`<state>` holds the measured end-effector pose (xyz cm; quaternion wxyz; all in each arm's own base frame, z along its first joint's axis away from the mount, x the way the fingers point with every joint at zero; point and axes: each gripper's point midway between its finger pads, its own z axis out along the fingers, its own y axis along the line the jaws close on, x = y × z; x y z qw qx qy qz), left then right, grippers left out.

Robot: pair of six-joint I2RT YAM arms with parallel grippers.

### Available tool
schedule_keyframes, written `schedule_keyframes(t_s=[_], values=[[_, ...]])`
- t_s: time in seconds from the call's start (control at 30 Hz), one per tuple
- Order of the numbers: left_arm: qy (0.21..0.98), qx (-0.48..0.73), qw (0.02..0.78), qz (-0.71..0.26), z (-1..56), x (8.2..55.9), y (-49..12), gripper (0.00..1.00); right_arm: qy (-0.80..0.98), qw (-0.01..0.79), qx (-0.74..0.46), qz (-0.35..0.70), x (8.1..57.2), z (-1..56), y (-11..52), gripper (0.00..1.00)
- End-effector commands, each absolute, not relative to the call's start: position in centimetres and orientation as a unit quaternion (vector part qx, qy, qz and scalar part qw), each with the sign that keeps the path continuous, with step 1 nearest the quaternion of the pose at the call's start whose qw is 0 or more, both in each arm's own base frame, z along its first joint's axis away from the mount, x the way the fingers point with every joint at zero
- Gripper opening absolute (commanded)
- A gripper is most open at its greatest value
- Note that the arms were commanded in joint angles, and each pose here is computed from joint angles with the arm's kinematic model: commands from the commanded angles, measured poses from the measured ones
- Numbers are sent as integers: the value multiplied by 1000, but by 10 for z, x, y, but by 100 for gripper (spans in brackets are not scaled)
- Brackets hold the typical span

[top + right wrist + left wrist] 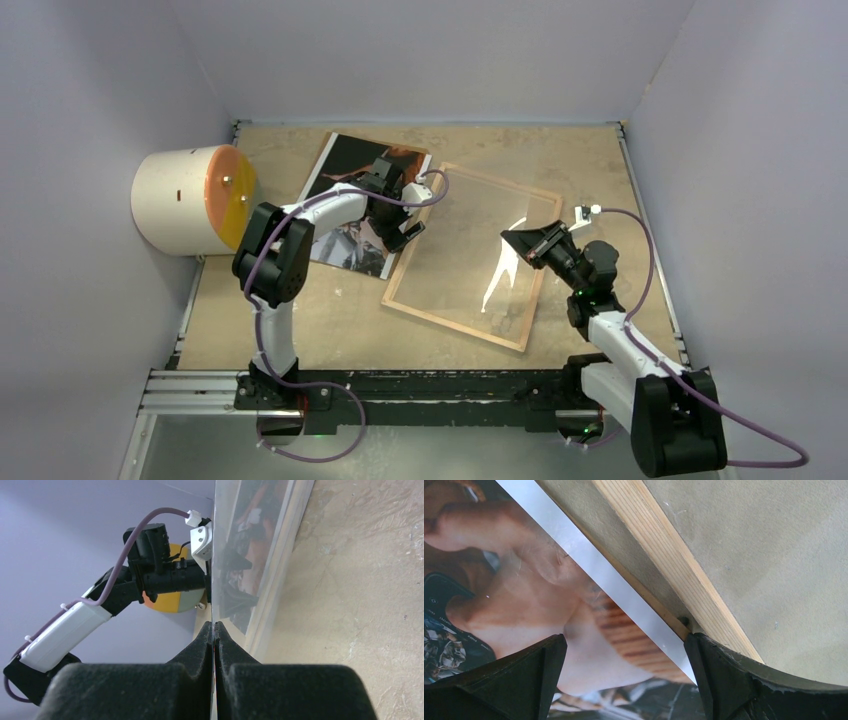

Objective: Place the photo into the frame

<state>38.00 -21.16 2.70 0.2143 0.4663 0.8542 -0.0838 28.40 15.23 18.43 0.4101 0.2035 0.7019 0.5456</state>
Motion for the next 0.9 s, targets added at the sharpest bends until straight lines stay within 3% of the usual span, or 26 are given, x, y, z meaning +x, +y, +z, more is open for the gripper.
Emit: schedule_keyframes(t_s=[0.0,0.87], values=[[850,483,189,-92,20,363,-214,100,676,428,191,568,286,210,156,0],[852,477,198,-91,36,364,-205,100,652,413,220,597,295,221,157,0]])
